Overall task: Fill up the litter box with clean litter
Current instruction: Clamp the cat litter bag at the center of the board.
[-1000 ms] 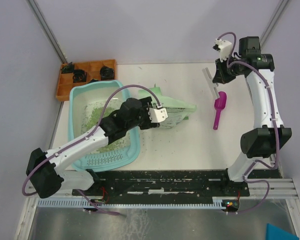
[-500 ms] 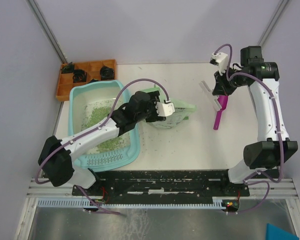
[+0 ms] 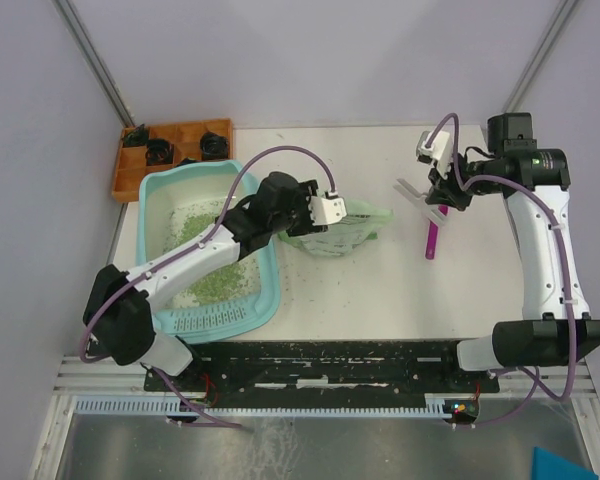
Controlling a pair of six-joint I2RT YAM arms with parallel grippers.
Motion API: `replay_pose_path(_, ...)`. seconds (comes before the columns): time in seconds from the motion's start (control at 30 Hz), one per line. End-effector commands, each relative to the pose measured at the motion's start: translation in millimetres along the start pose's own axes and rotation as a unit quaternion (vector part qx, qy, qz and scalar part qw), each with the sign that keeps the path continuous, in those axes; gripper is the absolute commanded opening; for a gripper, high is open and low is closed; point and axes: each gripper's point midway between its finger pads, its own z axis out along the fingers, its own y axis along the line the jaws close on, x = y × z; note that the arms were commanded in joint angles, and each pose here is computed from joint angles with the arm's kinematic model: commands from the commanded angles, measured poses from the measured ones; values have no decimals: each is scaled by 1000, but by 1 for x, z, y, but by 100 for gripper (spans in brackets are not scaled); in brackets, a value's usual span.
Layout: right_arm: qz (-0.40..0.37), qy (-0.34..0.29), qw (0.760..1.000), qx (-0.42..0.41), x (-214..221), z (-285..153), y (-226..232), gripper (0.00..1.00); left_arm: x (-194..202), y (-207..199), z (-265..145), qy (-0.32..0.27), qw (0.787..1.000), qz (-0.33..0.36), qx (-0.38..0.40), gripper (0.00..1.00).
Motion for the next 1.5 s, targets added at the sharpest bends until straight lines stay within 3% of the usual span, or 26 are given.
replay_pose_path(0.0,-65,-18,998,-12,-3,9,-6,2,-10,2,1,-16,1000,10,24,67)
replay_pose_path(0.1,-83,-18,996,-15,-2,14,-12,2,-9,-7,1,-17,999,3,47,57)
replay_pose_path(0.23,-111,-28,993,-30,-5,19,-12,2,-8,-18,5,-8,997,-13,80,30)
replay_pose_path(0.3,-129,-31,990,-46,-4,21,-9,2,-13,-17,4,-6,995,-25,94,7)
replay_pose_path(0.33,-138,-30,989,-53,-3,23,-7,2,-15,-16,3,-5,994,-32,102,3)
replay_pose_path(0.57,-224,-21,970,-91,3,31,3,2,-24,-14,-2,9,986,-81,145,3)
replay_pose_path(0.87,-306,48,945,-103,19,56,10,2,-28,-16,-9,42,970,-159,179,3)
replay_pose_path(1.17,-273,91,957,-40,12,91,-27,2,-34,-24,-15,38,960,-199,194,3)
replay_pose_path(1.47,-283,121,950,-57,7,98,-19,2,-34,-29,-14,35,956,-215,198,3)
